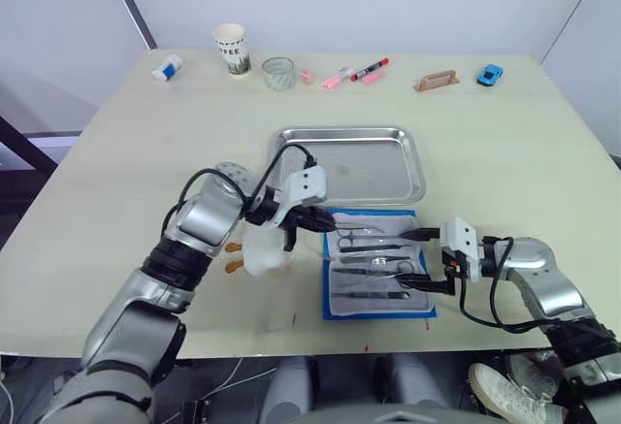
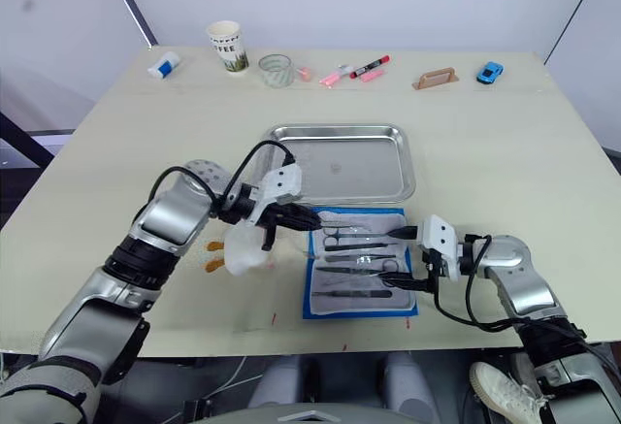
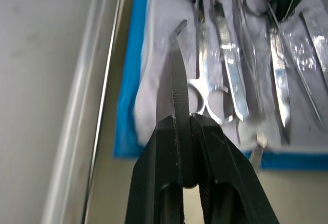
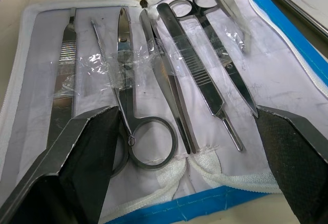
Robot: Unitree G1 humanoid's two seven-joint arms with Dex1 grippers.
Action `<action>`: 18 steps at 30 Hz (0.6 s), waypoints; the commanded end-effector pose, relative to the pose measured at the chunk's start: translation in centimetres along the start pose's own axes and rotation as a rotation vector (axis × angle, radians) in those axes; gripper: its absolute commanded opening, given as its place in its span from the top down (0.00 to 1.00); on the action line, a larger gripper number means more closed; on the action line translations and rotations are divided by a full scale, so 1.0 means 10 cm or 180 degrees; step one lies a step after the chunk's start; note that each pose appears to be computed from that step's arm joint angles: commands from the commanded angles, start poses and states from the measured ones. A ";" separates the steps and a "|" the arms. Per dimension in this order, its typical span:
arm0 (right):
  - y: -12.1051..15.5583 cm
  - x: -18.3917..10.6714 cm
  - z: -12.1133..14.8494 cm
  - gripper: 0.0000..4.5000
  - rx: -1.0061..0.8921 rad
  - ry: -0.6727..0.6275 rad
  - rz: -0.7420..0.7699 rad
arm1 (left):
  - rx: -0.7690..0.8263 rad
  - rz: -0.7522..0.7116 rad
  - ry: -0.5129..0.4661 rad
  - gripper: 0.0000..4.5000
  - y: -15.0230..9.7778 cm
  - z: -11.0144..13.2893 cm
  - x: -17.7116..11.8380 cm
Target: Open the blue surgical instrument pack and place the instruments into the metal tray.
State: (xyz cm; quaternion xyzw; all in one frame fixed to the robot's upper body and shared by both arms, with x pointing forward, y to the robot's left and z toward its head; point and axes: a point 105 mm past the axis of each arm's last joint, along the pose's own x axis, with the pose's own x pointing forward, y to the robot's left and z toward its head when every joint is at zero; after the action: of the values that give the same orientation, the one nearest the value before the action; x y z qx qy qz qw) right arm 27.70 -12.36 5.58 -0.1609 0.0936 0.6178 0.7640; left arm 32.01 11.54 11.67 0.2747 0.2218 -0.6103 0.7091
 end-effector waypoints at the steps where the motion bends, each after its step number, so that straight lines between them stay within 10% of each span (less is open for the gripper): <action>1: 0.13 0.04 -0.31 0.00 0.0239 0.0370 0.0124 | 0.0102 0.0028 -0.0091 0.97 -0.03 0.05 -0.13; 12: 0.13 0.02 -0.31 0.00 0.0238 0.0384 0.0160 | -0.0032 0.0275 -0.0170 0.97 -0.02 -0.18 -0.60; 18: 0.13 0.01 -0.33 0.00 0.0248 0.0391 0.0169 | -0.0329 0.0660 -0.0806 0.97 -0.02 0.01 -0.80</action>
State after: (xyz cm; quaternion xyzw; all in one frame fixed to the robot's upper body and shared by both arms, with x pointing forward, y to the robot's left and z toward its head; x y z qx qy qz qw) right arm 27.80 -12.50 5.55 -0.1618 0.0980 0.6228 0.7592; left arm 30.35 17.82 14.49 0.1956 0.1777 -0.5664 0.7806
